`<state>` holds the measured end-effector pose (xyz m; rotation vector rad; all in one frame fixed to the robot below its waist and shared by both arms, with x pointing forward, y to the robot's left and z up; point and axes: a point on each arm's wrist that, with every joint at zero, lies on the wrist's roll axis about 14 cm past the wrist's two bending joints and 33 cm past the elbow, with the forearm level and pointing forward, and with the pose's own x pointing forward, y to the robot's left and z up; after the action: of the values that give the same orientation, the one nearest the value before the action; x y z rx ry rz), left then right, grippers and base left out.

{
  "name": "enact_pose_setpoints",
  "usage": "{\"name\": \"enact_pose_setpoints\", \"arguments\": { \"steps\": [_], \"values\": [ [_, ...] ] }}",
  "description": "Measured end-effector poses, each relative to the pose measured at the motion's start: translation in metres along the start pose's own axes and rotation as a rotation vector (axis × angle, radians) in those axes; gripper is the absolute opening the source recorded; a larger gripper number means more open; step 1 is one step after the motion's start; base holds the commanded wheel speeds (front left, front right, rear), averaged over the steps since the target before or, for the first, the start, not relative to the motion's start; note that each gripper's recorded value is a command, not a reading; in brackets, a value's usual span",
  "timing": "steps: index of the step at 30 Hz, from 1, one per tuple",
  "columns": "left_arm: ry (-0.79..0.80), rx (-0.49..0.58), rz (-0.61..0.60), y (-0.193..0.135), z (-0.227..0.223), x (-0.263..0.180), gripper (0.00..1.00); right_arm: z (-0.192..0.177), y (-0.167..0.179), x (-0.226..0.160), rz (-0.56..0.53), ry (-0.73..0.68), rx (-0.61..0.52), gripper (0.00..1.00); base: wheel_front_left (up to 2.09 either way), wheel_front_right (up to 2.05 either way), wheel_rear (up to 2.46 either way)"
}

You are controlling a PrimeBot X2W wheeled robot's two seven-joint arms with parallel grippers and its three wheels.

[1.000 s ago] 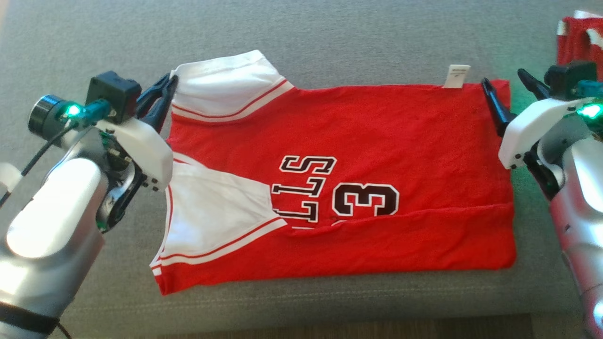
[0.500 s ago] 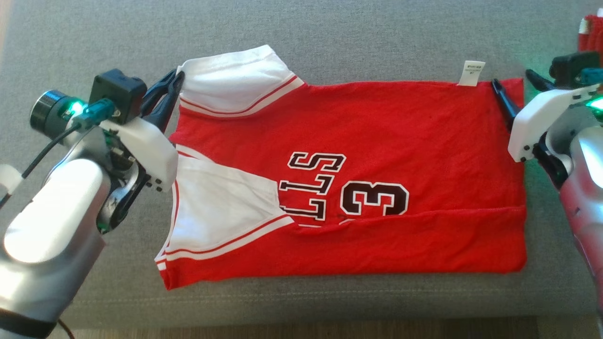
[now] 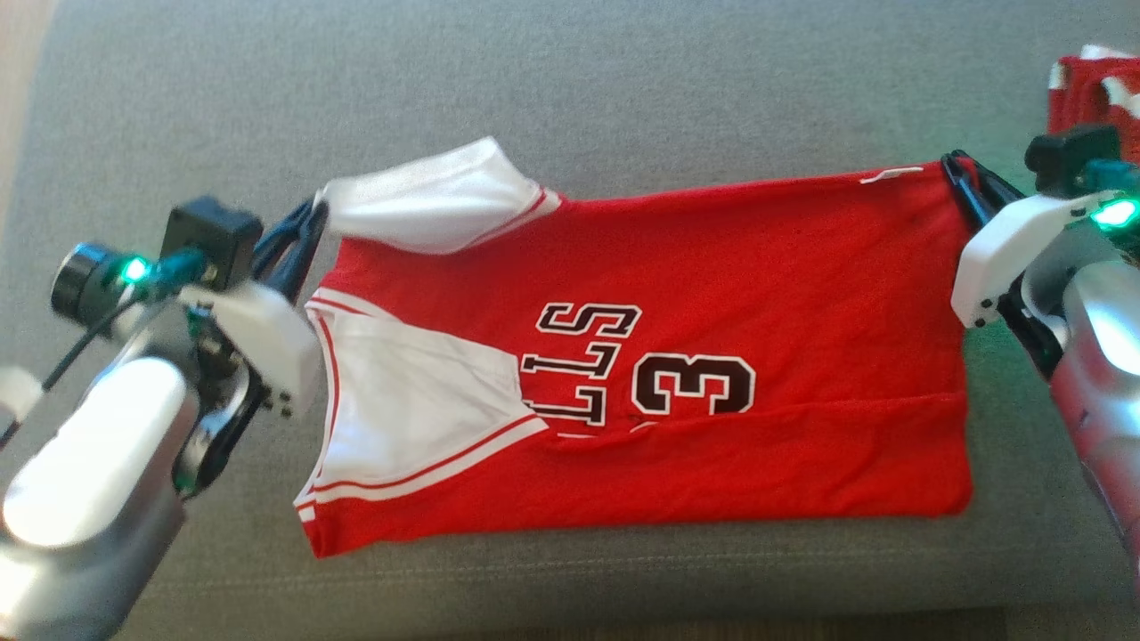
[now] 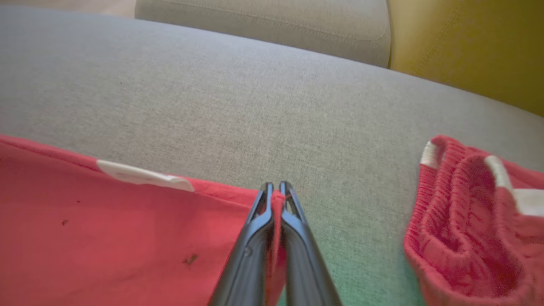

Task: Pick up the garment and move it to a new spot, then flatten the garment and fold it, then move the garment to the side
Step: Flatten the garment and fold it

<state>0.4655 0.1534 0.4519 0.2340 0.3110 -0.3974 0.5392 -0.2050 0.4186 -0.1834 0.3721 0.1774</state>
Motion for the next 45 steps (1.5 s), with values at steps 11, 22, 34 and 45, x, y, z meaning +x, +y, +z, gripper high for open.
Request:
{"name": "enact_pose_setpoints", "arguments": {
  "steps": [11,22,34,45],
  "values": [
    [-0.016,-0.041,0.049,0.001,-0.002,-0.042,0.00,-0.001,0.011,-0.044,0.029,-0.062,0.056,0.00,0.00,0.00,0.00],
    [0.022,-0.028,0.008,-0.015,-0.012,-0.085,0.00,-0.012,0.011,-0.075,0.072,-0.026,0.047,0.00,0.00,0.00,0.00],
    [0.161,-0.019,-0.079,-0.035,-0.049,-0.117,0.00,-0.034,0.017,-0.090,0.130,0.092,0.012,0.00,0.00,0.00,0.00],
    [0.295,-0.010,-0.167,-0.055,-0.079,-0.138,0.00,-0.059,0.024,-0.116,0.181,0.222,0.038,0.00,0.00,0.00,0.00]
  ]
}}
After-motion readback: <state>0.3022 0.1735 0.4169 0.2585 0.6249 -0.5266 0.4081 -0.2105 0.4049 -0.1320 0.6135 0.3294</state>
